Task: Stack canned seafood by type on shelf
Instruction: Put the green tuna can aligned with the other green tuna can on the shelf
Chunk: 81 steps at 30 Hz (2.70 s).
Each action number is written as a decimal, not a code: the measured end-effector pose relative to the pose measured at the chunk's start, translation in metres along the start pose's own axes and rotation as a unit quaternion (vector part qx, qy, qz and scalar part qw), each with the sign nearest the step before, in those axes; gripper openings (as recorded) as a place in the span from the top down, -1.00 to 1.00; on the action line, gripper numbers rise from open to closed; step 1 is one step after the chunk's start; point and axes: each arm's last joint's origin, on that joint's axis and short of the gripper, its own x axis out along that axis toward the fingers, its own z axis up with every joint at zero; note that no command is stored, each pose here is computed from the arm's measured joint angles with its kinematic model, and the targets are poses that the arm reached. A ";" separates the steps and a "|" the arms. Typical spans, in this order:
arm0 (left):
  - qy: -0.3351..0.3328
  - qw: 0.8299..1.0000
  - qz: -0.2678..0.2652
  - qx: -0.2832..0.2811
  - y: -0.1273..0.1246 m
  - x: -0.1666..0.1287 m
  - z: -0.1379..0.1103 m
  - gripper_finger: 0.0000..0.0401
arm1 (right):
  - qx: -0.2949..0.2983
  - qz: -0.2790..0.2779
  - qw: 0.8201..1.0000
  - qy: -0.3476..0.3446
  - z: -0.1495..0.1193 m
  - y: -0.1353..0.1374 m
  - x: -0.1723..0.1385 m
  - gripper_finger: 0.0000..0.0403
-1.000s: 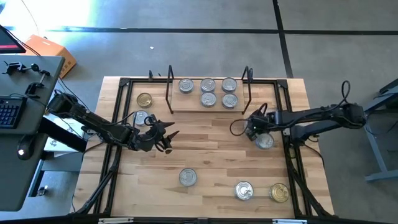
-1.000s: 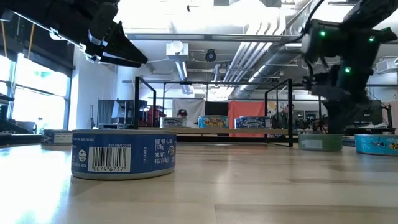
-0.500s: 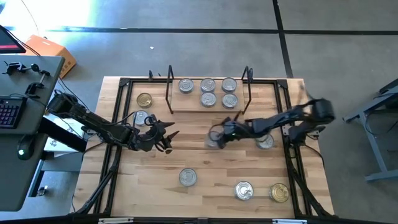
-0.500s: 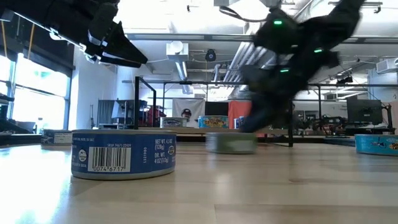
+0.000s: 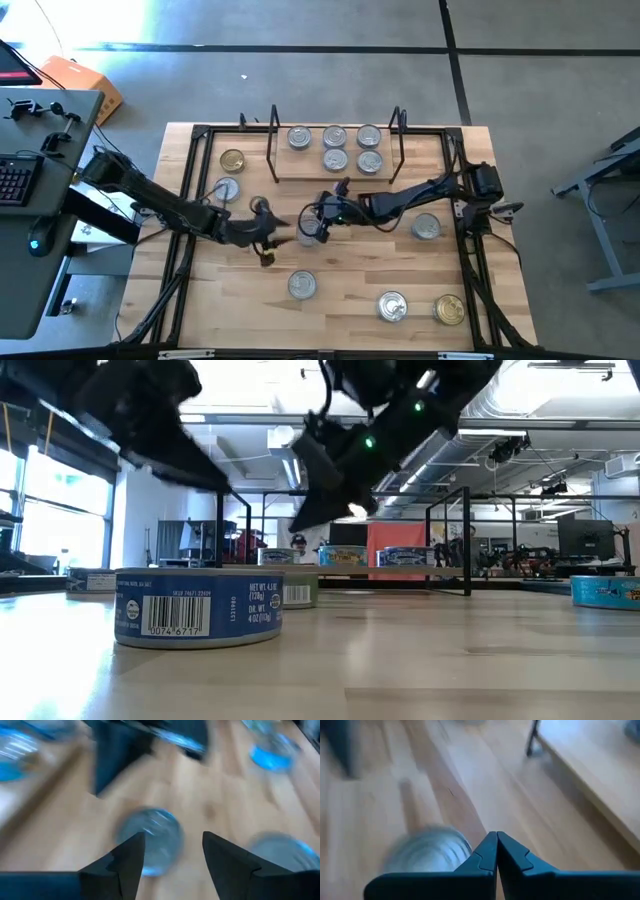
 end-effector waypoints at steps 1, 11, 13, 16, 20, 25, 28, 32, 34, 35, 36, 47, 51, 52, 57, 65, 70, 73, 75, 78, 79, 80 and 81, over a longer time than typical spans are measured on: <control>0.012 1.000 -0.020 0.002 -0.003 0.006 -0.004 0.08 | -0.002 -0.007 1.000 0.017 -0.003 -0.003 0.001 1.00; 0.067 0.996 -0.061 0.015 -0.014 0.052 -0.041 0.42 | 0.042 0.017 0.996 0.078 -0.053 -0.016 0.007 1.00; 0.067 0.997 -0.038 0.020 -0.008 0.056 -0.041 0.46 | 0.050 0.048 0.995 0.077 -0.059 -0.015 0.007 1.00; 0.063 0.997 -0.002 0.035 0.003 0.060 -0.039 0.50 | 0.050 0.083 0.993 0.066 -0.063 -0.009 0.005 1.00; 0.067 0.995 0.067 0.045 0.021 0.056 -0.032 0.53 | 0.031 0.130 0.989 0.068 -0.067 0.004 0.001 1.00; 0.077 0.983 0.167 0.023 0.037 0.033 -0.022 0.53 | -0.037 0.178 0.981 0.068 -0.071 0.020 -0.006 1.00; 0.057 0.985 0.162 0.012 0.036 0.019 -0.013 0.54 | -0.059 0.176 0.981 0.061 -0.072 0.023 -0.007 1.00; 0.031 0.993 0.105 0.035 0.026 0.014 -0.005 0.54 | -0.063 0.150 0.985 0.061 -0.073 0.021 -0.007 1.00; 0.022 0.996 0.065 0.055 0.019 0.016 -0.004 0.54 | -0.066 0.137 0.986 0.069 -0.075 0.020 -0.007 1.00; 0.020 0.997 0.047 0.064 0.016 0.018 -0.004 0.54 | -0.068 0.127 0.987 0.071 -0.076 0.019 -0.007 1.00; 0.020 0.997 0.035 0.073 0.014 0.021 -0.005 0.54 | -0.068 0.115 0.988 0.071 -0.076 0.018 -0.007 1.00; 0.019 0.992 0.015 0.127 0.011 0.064 -0.028 0.37 | -0.060 0.084 0.994 0.039 -0.072 0.018 -0.006 1.00; 0.008 0.991 0.016 0.129 0.013 0.073 -0.031 0.29 | -0.060 0.080 0.994 0.038 -0.072 0.018 -0.006 1.00; 0.012 0.991 0.017 0.135 0.014 0.074 -0.033 0.28 | -0.059 0.076 0.995 0.037 -0.071 0.017 -0.006 1.00; 0.035 0.987 0.020 0.158 0.017 0.080 -0.041 0.31 | -0.051 0.074 0.996 0.029 -0.070 0.018 -0.006 1.00; 0.033 0.987 0.005 0.157 0.016 0.082 -0.042 0.74 | -0.135 0.058 0.987 -0.065 -0.051 0.045 -0.045 1.00; 0.021 0.990 0.006 0.142 0.015 0.082 -0.040 0.96 | -0.155 0.039 0.984 -0.075 -0.042 0.047 -0.073 1.00; 0.006 0.990 0.004 0.143 0.014 0.082 -0.038 0.98 | -0.157 0.033 0.986 -0.053 -0.042 0.042 -0.079 0.93; -0.010 0.990 0.003 0.140 0.013 0.081 -0.035 0.99 | -0.165 0.027 0.985 -0.035 -0.044 0.038 -0.078 0.82; -0.026 0.990 -0.007 0.137 0.012 0.081 -0.031 1.00 | -0.173 0.030 0.984 -0.015 -0.046 0.032 -0.071 0.57; -0.028 0.990 -0.011 0.138 0.012 0.081 -0.031 1.00 | -0.181 0.030 0.983 -0.008 -0.048 0.031 -0.067 0.47; -0.031 0.990 -0.012 0.137 0.011 0.081 -0.030 1.00 | -0.195 0.030 0.980 0.002 -0.051 0.029 -0.062 0.37; -0.034 0.990 -0.013 0.137 0.011 0.081 -0.030 1.00 | -0.210 0.031 0.977 0.010 -0.053 0.028 -0.058 0.26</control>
